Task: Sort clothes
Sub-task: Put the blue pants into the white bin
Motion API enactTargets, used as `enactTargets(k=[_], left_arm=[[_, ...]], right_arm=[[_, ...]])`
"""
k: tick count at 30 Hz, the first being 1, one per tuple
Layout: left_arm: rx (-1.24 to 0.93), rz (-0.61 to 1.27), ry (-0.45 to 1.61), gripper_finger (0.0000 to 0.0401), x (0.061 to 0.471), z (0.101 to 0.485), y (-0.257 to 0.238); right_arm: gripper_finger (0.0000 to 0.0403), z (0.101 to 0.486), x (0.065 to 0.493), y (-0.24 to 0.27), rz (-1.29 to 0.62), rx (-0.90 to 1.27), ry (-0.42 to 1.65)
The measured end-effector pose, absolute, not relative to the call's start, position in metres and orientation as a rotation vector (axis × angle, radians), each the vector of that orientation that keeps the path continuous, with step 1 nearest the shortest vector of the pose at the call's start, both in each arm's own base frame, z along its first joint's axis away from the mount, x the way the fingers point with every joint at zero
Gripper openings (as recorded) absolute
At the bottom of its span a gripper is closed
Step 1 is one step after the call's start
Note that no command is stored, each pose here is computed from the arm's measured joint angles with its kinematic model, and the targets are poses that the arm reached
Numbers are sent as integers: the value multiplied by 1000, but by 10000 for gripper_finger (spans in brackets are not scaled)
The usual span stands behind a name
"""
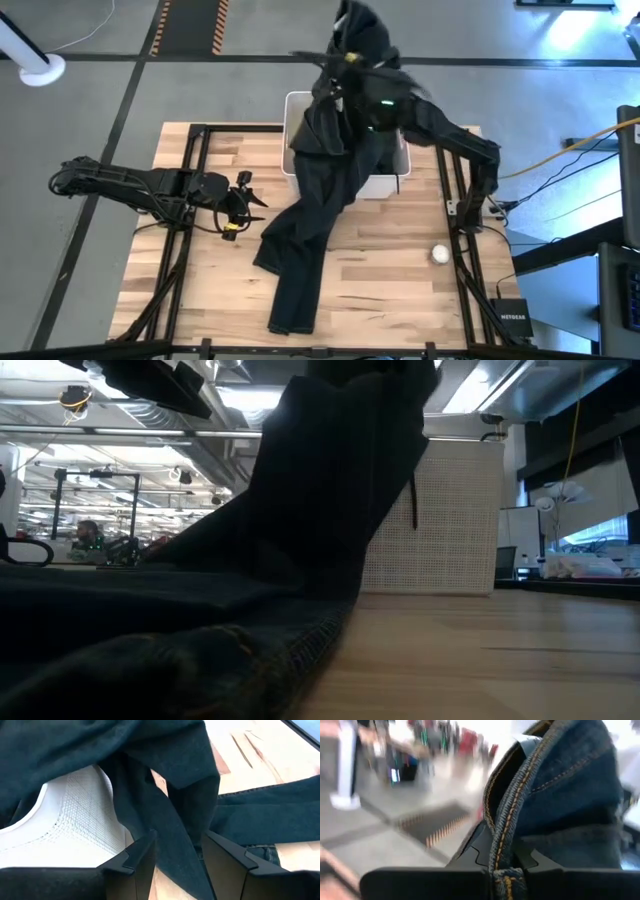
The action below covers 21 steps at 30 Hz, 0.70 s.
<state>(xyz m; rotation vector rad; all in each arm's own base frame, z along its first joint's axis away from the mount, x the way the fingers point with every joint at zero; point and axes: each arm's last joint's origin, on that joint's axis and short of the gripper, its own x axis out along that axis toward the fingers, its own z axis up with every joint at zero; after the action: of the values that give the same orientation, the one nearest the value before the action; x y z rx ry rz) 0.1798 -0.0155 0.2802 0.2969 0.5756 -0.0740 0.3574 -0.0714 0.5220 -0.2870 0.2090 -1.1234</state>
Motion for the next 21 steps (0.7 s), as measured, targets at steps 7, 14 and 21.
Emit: enactTargets(k=[7, 14, 21], left_arm=[[300, -74, 576, 153, 180, 280, -16], [293, -69, 540, 153, 183, 283, -16], [316, -78, 569, 153, 184, 279, -16]], right_arm=[[26, 423, 367, -123, -1164, -43, 546], [78, 346, 378, -147, -1085, 250, 615], [149, 348, 374, -149, -1078, 225, 658]])
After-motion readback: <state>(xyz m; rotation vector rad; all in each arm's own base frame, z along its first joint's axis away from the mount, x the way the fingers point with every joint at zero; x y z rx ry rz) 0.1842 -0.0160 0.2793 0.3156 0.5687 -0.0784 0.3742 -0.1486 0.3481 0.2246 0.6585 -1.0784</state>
